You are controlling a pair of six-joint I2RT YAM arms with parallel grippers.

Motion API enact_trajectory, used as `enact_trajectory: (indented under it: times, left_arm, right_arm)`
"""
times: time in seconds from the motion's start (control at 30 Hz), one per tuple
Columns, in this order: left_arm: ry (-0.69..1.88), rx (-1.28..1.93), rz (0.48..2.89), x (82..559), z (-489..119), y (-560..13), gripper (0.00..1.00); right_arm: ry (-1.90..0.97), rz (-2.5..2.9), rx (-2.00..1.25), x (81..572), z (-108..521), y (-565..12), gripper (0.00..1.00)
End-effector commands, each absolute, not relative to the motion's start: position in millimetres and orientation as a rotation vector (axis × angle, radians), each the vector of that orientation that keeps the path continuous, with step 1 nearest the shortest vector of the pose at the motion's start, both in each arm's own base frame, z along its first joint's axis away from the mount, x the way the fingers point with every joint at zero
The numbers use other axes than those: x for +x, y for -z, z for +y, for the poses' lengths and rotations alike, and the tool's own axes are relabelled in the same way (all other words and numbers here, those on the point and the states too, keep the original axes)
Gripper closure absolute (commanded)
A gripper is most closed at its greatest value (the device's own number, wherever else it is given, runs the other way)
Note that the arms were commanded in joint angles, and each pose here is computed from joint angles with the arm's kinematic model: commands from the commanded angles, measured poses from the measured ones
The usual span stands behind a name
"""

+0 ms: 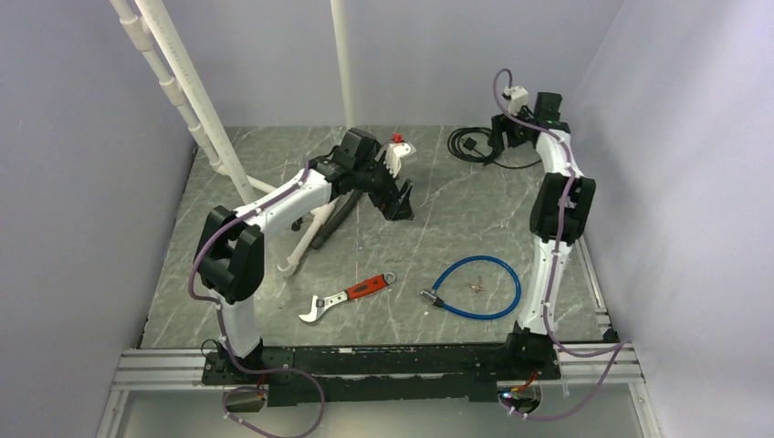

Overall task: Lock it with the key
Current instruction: Pick up the lock from the center of the board.

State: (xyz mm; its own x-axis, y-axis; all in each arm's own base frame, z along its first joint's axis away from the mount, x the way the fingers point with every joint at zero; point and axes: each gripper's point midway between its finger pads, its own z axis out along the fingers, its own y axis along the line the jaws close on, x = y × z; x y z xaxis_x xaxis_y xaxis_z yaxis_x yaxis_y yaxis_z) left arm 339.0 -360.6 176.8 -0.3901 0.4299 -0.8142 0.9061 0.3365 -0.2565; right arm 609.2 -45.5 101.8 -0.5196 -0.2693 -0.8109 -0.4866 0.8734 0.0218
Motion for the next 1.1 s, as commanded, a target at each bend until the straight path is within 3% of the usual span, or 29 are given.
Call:
enact_trajectory:
  times: [0.0, 0.2, 0.83, 1.07]
  left_arm:
    - [0.980, 1.144, 1.944, 347.2, -362.8, -192.9, 0.01]
    - [0.969, 1.108, 1.971, 352.5, -359.8, -190.5, 0.00]
    - [0.921, 1.078, 1.996, 364.5, -353.2, -185.5, 0.01]
    - [0.914, 1.074, 1.987, 368.7, -353.0, -189.4, 0.00]
  right_arm:
    - [-0.181, 1.966, -0.531, 669.3, -31.1, -130.1, 0.28]
    - [-0.185, 1.919, -0.582, 690.8, -4.3, -109.1, 0.27]
    - [-0.279, 1.927, -0.674, 693.6, 34.9, -56.9, 0.27]
    - [-0.290, 1.940, -0.721, 689.0, 40.7, -53.1, 0.37]
